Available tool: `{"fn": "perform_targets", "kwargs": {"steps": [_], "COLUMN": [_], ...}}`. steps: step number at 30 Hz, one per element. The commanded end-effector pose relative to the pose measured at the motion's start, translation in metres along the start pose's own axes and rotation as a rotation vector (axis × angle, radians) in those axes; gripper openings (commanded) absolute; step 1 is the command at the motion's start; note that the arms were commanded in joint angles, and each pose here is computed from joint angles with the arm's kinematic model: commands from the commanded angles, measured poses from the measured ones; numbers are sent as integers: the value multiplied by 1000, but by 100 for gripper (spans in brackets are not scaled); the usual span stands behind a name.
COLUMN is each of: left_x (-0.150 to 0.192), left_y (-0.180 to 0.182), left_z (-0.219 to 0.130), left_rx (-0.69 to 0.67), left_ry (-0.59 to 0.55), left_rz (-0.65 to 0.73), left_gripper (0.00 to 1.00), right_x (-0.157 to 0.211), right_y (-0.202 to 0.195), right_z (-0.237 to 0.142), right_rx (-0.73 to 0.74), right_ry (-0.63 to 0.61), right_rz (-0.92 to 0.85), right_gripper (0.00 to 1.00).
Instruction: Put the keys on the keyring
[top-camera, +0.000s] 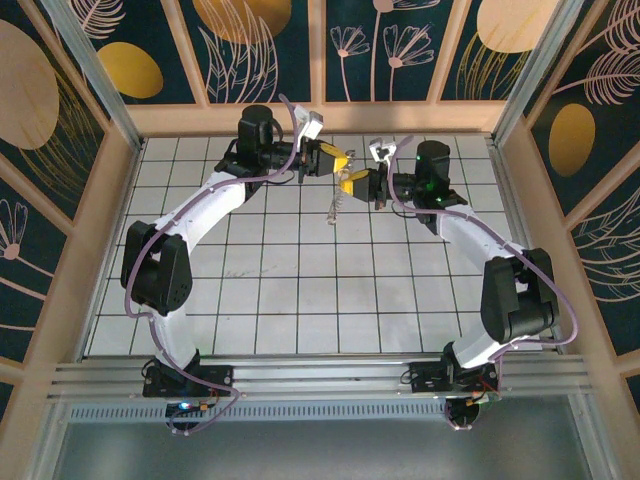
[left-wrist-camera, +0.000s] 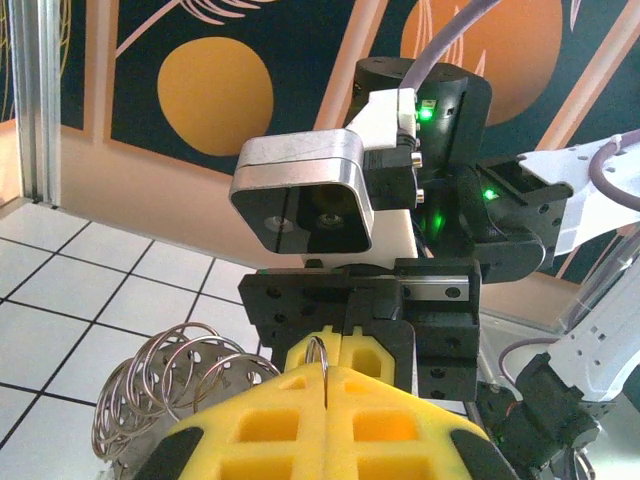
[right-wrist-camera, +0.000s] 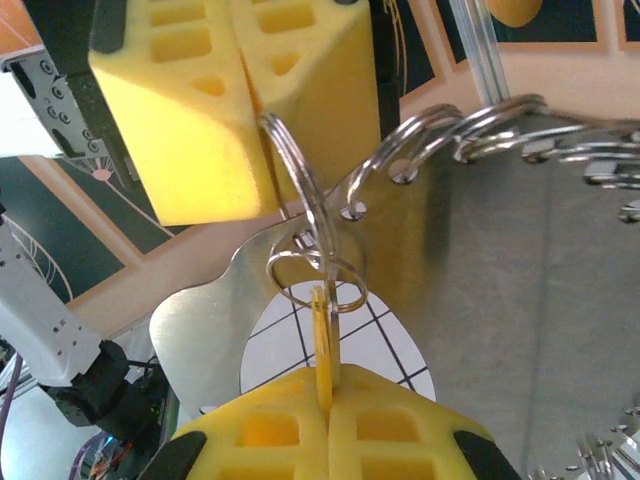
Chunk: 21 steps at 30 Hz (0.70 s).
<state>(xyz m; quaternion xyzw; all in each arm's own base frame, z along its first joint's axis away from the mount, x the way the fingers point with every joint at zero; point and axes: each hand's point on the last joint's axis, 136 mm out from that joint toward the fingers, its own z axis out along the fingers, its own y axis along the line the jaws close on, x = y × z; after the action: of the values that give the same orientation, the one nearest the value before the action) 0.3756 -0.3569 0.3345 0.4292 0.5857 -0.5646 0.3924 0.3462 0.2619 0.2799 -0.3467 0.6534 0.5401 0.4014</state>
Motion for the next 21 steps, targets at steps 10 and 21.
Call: {"fn": "perform_targets", "kwargs": {"steps": [10, 21], "left_x": [-22, -26], "left_y": [-8, -11], "left_z": [-7, -13], "left_rx": [-17, -5], "left_ry": [-78, -159], "left_rz": [86, 68], "left_gripper": [0, 0], "right_x": [-20, -82], "right_y": [13, 10], "right_z": [-61, -75], "right_rx": [199, 235], "right_ry": [-140, -423], "right_rz": [-29, 21], "right_gripper": [35, 37]}}
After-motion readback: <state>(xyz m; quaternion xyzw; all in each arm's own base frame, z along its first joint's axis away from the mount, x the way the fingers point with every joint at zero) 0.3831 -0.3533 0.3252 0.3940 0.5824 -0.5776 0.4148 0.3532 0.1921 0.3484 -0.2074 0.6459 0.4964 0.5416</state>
